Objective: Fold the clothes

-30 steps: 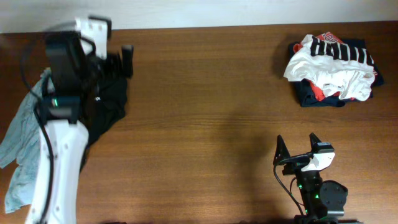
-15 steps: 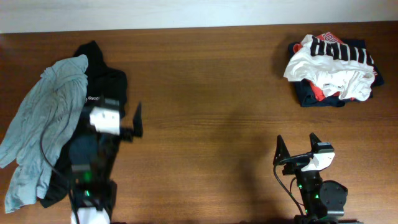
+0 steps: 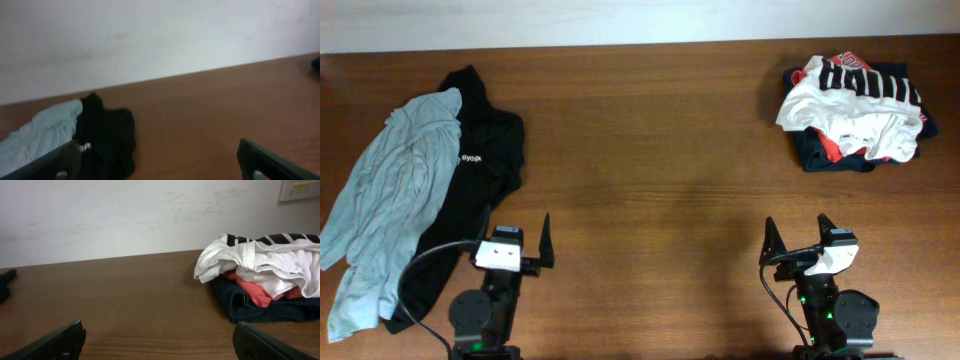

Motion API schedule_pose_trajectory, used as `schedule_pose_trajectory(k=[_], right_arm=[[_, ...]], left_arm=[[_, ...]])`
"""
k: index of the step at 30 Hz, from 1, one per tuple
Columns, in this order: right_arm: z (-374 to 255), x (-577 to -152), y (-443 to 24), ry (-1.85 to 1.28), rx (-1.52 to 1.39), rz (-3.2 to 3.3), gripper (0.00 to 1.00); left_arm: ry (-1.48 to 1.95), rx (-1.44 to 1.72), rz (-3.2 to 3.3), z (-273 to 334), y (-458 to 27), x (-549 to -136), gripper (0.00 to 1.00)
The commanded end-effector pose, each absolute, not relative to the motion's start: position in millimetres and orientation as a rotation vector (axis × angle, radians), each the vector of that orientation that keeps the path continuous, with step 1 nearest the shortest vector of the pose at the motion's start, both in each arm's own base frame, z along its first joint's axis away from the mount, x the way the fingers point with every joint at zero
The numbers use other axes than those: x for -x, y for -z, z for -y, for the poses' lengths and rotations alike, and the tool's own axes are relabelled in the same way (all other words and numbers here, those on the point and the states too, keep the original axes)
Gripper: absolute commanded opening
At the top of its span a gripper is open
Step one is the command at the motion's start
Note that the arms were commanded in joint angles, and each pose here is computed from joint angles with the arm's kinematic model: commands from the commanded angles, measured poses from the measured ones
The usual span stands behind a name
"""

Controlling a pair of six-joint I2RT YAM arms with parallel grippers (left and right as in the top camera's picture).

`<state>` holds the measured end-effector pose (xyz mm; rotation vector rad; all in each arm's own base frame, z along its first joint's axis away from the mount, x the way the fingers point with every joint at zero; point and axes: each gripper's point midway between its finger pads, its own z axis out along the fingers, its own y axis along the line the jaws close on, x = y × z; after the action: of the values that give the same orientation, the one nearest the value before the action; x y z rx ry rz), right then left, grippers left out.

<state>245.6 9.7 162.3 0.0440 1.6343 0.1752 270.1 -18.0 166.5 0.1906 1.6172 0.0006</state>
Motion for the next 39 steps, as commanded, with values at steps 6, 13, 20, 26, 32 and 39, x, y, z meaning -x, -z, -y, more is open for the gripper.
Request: schedule_pose_trajectory(k=[6,13,20,26,32,39], right_arm=[[-7.1,-245.7,-160.2,-0.168,-0.059,-1.632,0.99],[-7.2,-245.6,-160.2,-0.168,-0.058,-1.632,0.99],[-7.1,-245.7,-160.2,-0.168,-0.059,-1.632,0.99],[-7.1,-245.7,-160.2,-0.168,-0.059,-1.632,0.99],[-7.1,-245.7,-160.2,-0.168,-0.059,-1.632,0.99],[-7.1,-245.7,-160.2,-0.168,-0.059,-1.632,0.99]], left_arm=[[-0.047,-0.138,-1.647,6.7,-158.3,-259.5,0.99],[-0.058,-0.122,-1.759,2.8,-130.6,-249.2,0.99],[-0.001,-0.071,-1.724,4.7,-139.3,-248.8,0.99],[-0.008,-0.069,-1.662,4.1,-153.3,-246.8,0.99],[-0.009,-0.069,-1.641,4.2,-158.2,-245.9,0.99],[-0.009,-0.069,-1.641,4.2,-158.2,-245.9,0.99]])
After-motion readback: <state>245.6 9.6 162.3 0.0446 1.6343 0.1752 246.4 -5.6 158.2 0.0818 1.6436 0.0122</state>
